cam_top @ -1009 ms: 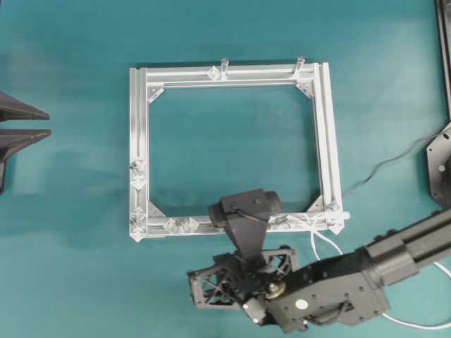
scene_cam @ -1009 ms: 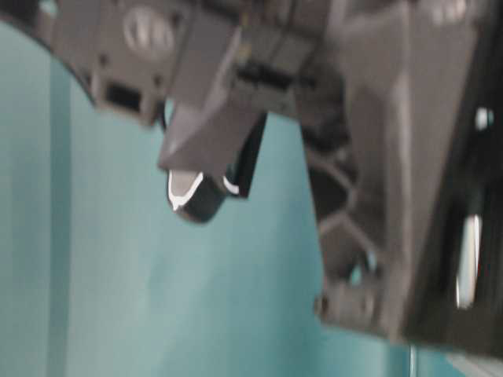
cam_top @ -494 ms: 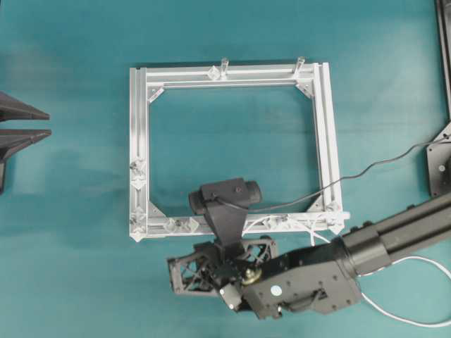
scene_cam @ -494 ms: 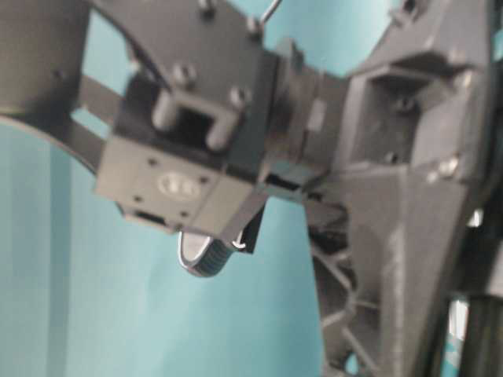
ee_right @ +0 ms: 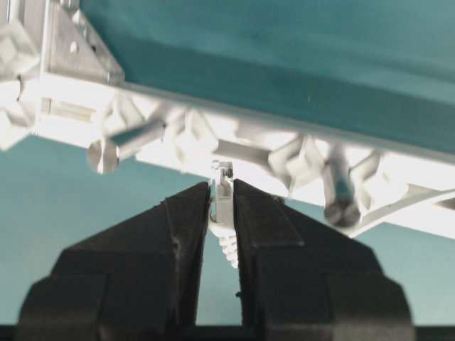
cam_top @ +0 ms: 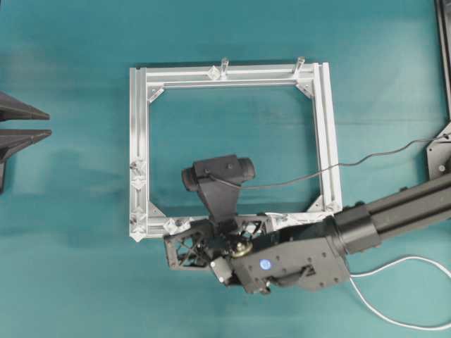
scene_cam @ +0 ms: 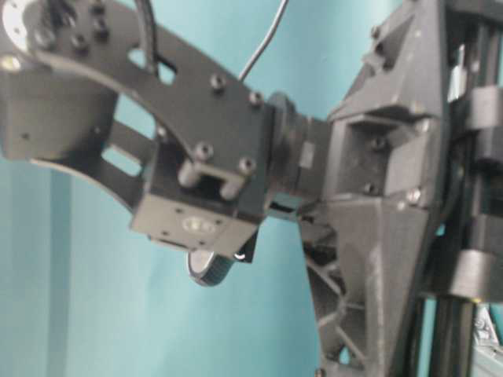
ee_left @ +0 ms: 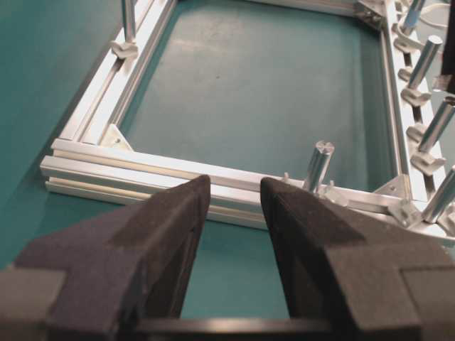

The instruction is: Move the cable alternately left and right between 8 closely spaced pins so it hooks onto each one.

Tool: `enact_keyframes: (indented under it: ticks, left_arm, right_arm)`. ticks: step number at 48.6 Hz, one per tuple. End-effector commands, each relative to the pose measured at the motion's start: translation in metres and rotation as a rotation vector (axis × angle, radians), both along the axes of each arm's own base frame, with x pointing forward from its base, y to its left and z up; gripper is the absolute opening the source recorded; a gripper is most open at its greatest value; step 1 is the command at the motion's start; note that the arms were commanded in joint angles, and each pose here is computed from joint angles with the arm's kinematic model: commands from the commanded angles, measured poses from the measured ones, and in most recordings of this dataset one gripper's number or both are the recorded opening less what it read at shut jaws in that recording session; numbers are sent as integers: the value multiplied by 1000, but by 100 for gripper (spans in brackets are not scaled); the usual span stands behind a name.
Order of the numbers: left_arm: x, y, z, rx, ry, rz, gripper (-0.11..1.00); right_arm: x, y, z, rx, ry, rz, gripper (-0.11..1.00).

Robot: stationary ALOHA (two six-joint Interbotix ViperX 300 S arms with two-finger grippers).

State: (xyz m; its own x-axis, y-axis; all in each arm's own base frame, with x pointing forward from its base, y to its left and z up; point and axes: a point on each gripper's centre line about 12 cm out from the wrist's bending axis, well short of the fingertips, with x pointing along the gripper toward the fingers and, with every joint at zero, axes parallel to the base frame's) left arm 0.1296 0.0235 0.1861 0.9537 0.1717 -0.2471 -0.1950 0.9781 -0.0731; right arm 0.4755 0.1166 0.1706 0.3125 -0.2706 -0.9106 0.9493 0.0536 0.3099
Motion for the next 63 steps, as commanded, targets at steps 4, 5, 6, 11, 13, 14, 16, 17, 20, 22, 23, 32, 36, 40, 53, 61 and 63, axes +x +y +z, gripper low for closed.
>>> enact_keyframes:
  ticks: [4, 5, 6, 11, 13, 14, 16, 17, 20, 22, 23, 32, 36, 40, 53, 61, 63]
  left_arm:
    - [1, 1, 4, 1, -12, 5, 47]
    - [1, 1, 4, 1, -12, 5, 47]
    - [1, 1, 3, 1, -11, 5, 47]
    - [1, 1, 4, 1, -12, 5, 47]
    - [1, 1, 4, 1, -12, 5, 47]
    - [1, 1, 4, 1, -12, 5, 47]
    - [1, 1, 4, 1, -12, 5, 47]
    - [1, 1, 4, 1, -12, 5, 47]
    - [1, 1, 4, 1, -12, 5, 47]
    - [1, 1, 4, 1, -12, 5, 47]
    - [1, 1, 4, 1, -12, 5, 47]
    - [1, 1, 4, 1, -12, 5, 47]
    - [1, 1, 4, 1, -12, 5, 47]
    - [1, 1, 4, 1, -12, 5, 47]
    - [1, 1, 4, 1, -12, 5, 47]
    - [1, 1, 4, 1, -12, 5, 47]
    - [1, 1, 4, 1, -12, 5, 47]
  right_arm:
    - [6, -10, 19, 5, -41, -8, 14]
    - [6, -12, 19, 3, -40, -7, 14]
    - [7, -13, 19, 2, -39, -7, 14]
    - [8, -18, 19, -3, -37, 2, 14]
    - [9, -20, 19, -5, -35, 4, 14]
    - [8, -21, 19, -6, -34, 4, 14]
    - [8, -21, 18, -7, -32, 4, 14]
    - [8, -21, 18, -7, -32, 4, 14]
    - [8, -22, 18, -7, -32, 3, 14]
    - [8, -22, 17, -7, -30, 3, 14]
    - [8, -22, 17, -7, -30, 3, 14]
    - [8, -22, 17, -7, -29, 3, 14]
    - [8, -22, 17, -7, -30, 3, 14]
    - [8, -22, 17, -7, -30, 3, 14]
    - [8, -22, 17, -6, -32, 4, 14]
    - [9, -22, 17, -4, -37, 6, 14]
    - [9, -22, 17, -4, -38, 7, 14]
